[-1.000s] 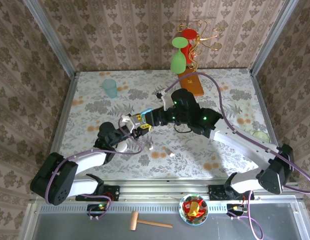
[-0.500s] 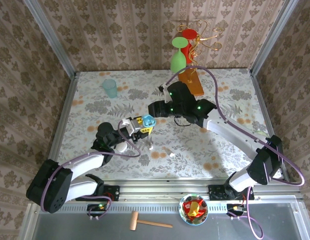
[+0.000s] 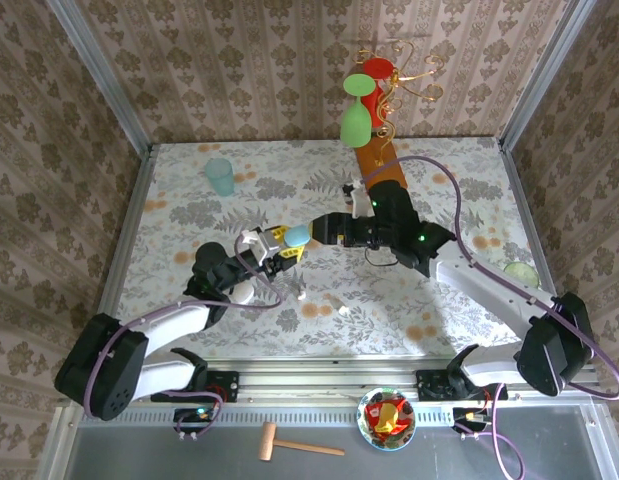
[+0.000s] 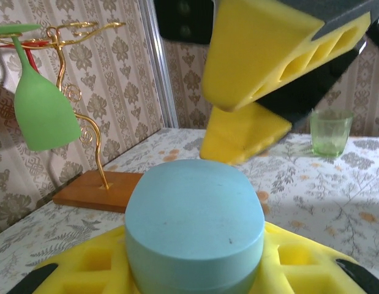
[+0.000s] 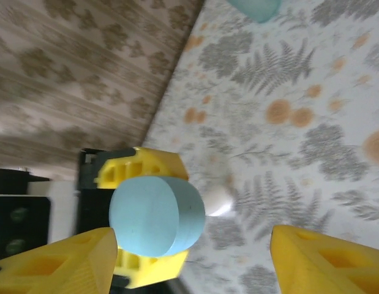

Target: Insert wireless bluetooth earbuds into charging case

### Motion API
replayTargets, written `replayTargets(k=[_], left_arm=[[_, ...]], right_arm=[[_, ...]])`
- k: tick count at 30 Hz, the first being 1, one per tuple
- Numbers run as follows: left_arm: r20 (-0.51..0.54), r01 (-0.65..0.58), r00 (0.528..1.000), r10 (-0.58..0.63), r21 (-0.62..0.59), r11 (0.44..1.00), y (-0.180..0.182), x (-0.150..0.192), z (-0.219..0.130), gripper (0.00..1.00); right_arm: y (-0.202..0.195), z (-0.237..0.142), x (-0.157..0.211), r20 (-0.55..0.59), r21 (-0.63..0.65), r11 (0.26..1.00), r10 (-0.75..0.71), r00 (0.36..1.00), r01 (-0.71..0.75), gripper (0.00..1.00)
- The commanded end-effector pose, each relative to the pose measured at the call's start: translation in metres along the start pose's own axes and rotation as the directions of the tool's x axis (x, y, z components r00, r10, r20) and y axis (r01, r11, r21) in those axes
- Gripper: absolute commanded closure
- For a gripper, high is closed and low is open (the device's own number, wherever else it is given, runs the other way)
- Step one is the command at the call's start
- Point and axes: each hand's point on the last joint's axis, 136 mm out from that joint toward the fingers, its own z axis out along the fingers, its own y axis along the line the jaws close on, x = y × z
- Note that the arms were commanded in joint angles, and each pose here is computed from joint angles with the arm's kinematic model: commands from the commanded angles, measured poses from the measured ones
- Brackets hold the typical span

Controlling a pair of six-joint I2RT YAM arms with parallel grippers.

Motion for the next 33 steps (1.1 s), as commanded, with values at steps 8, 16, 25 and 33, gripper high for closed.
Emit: replayTargets(k=[8, 16, 25, 33], left_arm=[[0.167, -0.009, 0.986, 0.006, 0.021, 1.0, 0.002, -0.047, 0.008, 0.8], [0.17, -0.02, 0.985, 0.01, 0.058, 0.998, -0.004, -0.048, 0.009, 0.8], [0.127, -0.027, 0.992, 0.02, 0.053, 0.998, -0.004, -0.037, 0.01, 0.54], [-0.092, -0.02, 0.996, 0.013, -0.074, 0.997, 0.006, 0.022, -0.003, 0.07]], right_arm=[[0.063, -0.005, -0.002, -0.065, -0.454, 0.862, 0.223, 0.973, -0.228, 0.37], [0.056, 0.008, -0.003, -0.104, -0.472, 0.83, 0.281, 0.954, -0.296, 0.59], [0.034, 0.014, -0.005, -0.079, -0.411, 0.858, 0.304, 0.949, -0.309, 0.79], [-0.055, 0.024, -0.016, 0.111, -0.037, 0.97, 0.241, 0.964, -0.239, 0.77]])
